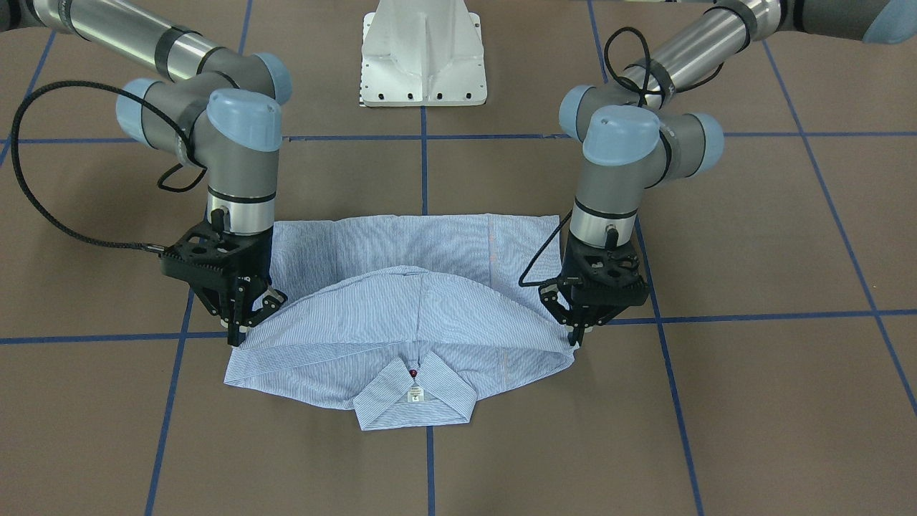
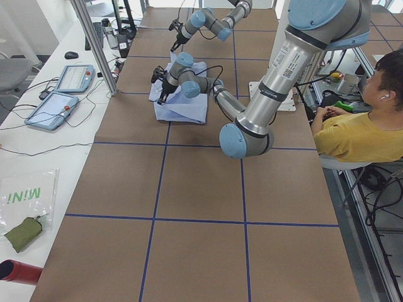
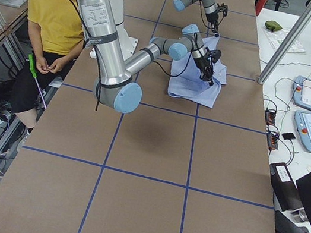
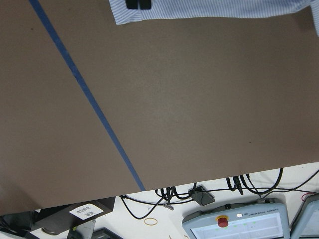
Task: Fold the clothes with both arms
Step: 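Lay the hem near the collar and hold both grippers above it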
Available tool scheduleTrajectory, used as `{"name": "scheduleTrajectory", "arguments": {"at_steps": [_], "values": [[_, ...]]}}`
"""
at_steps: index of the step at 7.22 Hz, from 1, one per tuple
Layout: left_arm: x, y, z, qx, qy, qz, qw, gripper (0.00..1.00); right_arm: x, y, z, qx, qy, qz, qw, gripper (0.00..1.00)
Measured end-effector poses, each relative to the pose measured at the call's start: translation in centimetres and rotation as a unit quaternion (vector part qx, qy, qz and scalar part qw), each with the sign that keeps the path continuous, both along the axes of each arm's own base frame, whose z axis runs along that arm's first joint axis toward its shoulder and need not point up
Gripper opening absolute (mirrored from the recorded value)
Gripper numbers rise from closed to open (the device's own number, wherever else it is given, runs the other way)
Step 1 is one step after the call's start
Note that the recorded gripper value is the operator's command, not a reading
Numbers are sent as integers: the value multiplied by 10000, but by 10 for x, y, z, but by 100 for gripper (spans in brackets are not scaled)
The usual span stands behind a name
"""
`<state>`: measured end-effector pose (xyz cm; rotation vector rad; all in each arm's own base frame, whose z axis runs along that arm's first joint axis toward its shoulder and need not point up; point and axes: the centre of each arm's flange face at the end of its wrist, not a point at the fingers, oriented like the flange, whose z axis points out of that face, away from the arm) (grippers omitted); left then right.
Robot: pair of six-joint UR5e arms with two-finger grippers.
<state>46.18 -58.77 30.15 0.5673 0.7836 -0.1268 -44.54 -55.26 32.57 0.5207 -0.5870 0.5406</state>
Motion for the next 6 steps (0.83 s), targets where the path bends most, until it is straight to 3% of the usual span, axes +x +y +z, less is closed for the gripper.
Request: {"name": "scheduleTrajectory", "arguments": {"at_steps": [2, 6], "values": [[11, -9, 21, 161, -126, 150, 9997, 0, -2, -12, 18, -23, -33, -157, 9999, 0], [14, -11, 20, 270, -168, 281, 9991, 0, 5, -23, 10, -42, -130, -280, 9995, 0]]}}
